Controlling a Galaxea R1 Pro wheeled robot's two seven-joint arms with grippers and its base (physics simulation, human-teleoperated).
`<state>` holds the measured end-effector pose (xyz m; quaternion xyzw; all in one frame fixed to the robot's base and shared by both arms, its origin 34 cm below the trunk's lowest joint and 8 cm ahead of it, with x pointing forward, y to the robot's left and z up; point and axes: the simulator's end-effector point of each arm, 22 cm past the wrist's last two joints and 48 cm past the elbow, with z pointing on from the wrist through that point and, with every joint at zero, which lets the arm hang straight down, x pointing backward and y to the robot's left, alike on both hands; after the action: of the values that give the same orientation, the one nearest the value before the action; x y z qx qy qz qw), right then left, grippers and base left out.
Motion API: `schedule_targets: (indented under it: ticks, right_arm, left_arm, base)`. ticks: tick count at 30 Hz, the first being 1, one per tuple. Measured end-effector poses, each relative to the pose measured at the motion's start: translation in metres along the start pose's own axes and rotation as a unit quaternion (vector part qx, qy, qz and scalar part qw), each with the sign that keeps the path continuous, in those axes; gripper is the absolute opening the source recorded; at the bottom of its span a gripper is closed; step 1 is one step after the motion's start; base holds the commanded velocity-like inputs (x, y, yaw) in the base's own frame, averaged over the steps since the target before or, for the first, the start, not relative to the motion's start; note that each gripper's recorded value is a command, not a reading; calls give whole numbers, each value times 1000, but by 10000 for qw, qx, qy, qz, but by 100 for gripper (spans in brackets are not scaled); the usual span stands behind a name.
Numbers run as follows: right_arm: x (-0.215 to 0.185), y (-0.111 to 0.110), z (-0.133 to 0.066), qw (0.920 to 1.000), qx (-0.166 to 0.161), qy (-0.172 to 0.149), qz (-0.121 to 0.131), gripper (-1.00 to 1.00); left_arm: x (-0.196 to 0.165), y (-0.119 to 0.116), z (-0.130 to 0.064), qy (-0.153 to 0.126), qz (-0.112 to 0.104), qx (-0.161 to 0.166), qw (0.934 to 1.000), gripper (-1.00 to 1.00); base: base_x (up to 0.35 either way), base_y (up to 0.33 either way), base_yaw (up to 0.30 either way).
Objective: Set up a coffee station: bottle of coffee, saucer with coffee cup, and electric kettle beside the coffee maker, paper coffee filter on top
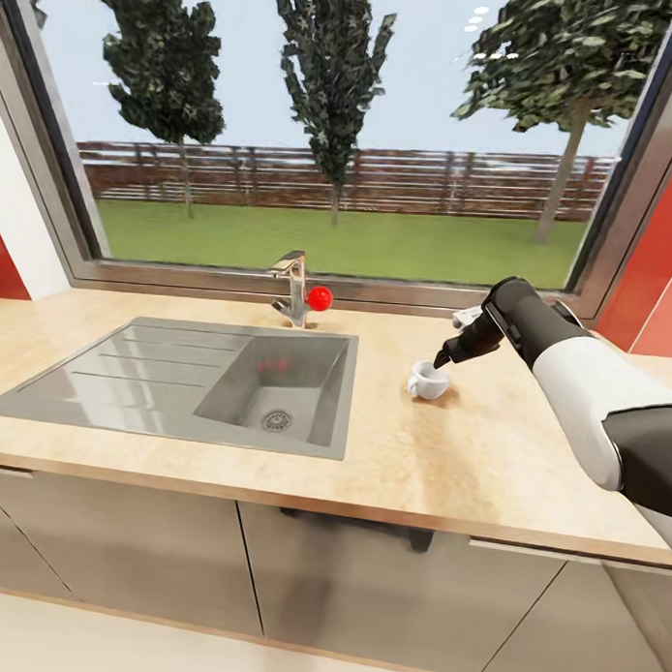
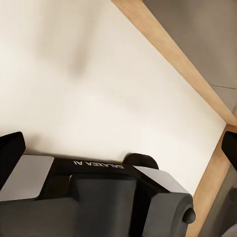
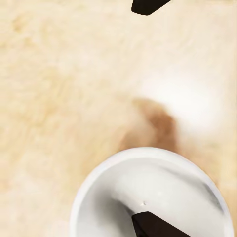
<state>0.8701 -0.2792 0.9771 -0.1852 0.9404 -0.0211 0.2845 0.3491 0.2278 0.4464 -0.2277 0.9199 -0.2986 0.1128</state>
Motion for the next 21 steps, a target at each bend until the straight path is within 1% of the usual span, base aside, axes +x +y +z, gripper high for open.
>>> schedule_targets:
  ticks: [4, 11, 21]
  right_arm:
    - [1, 0, 1, 10000, 0, 5, -3, 100]
    - [12, 1, 9, 9999, -38, 134, 27, 100]
    - [13, 1, 10, 9999, -43, 149, 29, 100]
  left_arm:
    - [0, 0, 0, 0, 0, 0, 10000, 100]
    - [0, 0, 0, 0, 0, 0, 10000, 100]
    - [0, 0, 0, 0, 0, 0, 10000, 100]
  base:
    - [4, 0, 0]
    - [0, 0, 0]
    - [0, 0, 0]
